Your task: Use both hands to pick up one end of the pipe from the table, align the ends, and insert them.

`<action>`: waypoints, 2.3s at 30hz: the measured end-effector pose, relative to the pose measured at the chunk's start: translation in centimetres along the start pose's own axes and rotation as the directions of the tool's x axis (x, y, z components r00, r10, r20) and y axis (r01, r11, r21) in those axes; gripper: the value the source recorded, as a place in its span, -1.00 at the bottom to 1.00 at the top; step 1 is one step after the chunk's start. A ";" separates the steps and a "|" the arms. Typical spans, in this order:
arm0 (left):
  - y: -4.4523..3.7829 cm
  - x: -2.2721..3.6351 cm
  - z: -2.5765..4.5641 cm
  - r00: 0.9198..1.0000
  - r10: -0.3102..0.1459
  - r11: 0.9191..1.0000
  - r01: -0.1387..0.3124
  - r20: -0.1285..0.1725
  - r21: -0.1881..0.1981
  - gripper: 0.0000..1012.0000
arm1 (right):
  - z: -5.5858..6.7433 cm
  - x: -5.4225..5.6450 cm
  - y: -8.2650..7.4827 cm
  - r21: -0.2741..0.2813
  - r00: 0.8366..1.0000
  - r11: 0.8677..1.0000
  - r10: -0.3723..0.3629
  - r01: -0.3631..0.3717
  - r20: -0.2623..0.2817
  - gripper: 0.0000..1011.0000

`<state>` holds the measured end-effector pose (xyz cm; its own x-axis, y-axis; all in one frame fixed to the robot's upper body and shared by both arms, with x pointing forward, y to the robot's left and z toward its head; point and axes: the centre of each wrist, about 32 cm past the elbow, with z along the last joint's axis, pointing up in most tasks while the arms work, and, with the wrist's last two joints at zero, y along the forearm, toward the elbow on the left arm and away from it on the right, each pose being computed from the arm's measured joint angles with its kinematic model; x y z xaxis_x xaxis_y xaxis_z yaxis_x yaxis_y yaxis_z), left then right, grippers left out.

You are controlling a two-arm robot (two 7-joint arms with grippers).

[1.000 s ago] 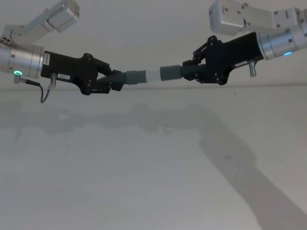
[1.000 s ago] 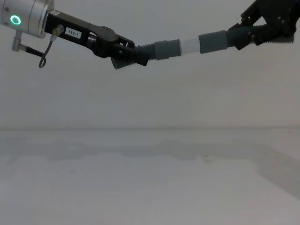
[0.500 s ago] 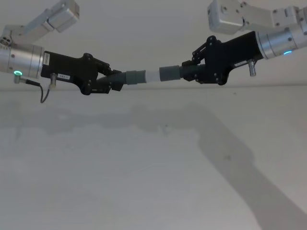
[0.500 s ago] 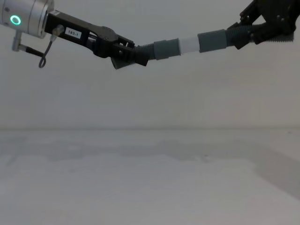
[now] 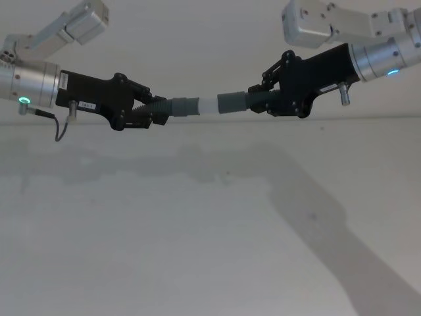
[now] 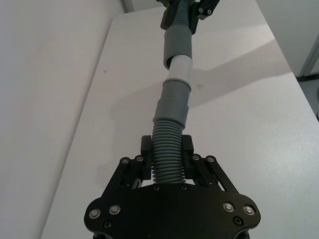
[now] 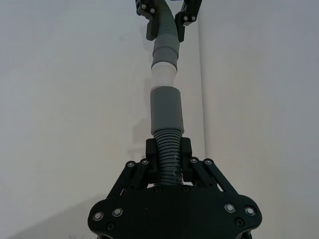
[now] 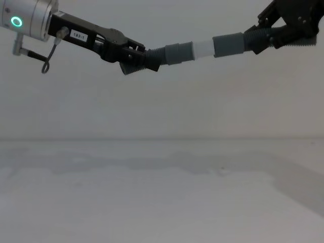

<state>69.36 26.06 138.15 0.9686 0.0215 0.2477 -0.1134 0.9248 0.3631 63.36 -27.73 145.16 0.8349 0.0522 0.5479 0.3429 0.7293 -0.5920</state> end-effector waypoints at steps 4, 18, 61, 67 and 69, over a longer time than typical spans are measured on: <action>0.01 0.00 0.00 1.000 0.000 1.000 0.000 0.000 0.000 -0.38 | 0.1 0.0 0.0 -0.001 1.000 1.000 0.000 0.000 0.000 -0.52; -0.02 0.00 0.01 1.000 0.000 1.000 0.000 0.000 0.000 -0.38 | 0.3 0.0 0.0 -0.012 1.000 1.000 -0.008 0.008 -0.022 -0.52; -0.02 0.00 0.01 1.000 0.000 1.000 0.000 0.000 0.000 -0.38 | 0.6 -0.1 -0.5 -0.060 0.996 0.998 -0.014 0.009 -0.088 -0.52; -0.02 0.00 0.01 1.000 0.000 1.000 0.000 0.000 0.000 -0.38 | 0.6 -0.1 -0.6 -0.055 0.996 0.998 -0.016 0.011 -0.091 -0.52; -0.02 0.00 0.01 1.000 0.000 1.000 0.000 0.000 0.000 -0.38 | 0.7 -0.1 -0.6 -0.053 0.996 0.999 -0.015 0.010 -0.093 -0.52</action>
<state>69.36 26.03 138.15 0.9686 0.0211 0.2478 -0.1130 0.9249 0.3630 62.76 -27.74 145.85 0.8661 -0.0225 0.4993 0.3735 0.6930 -0.6166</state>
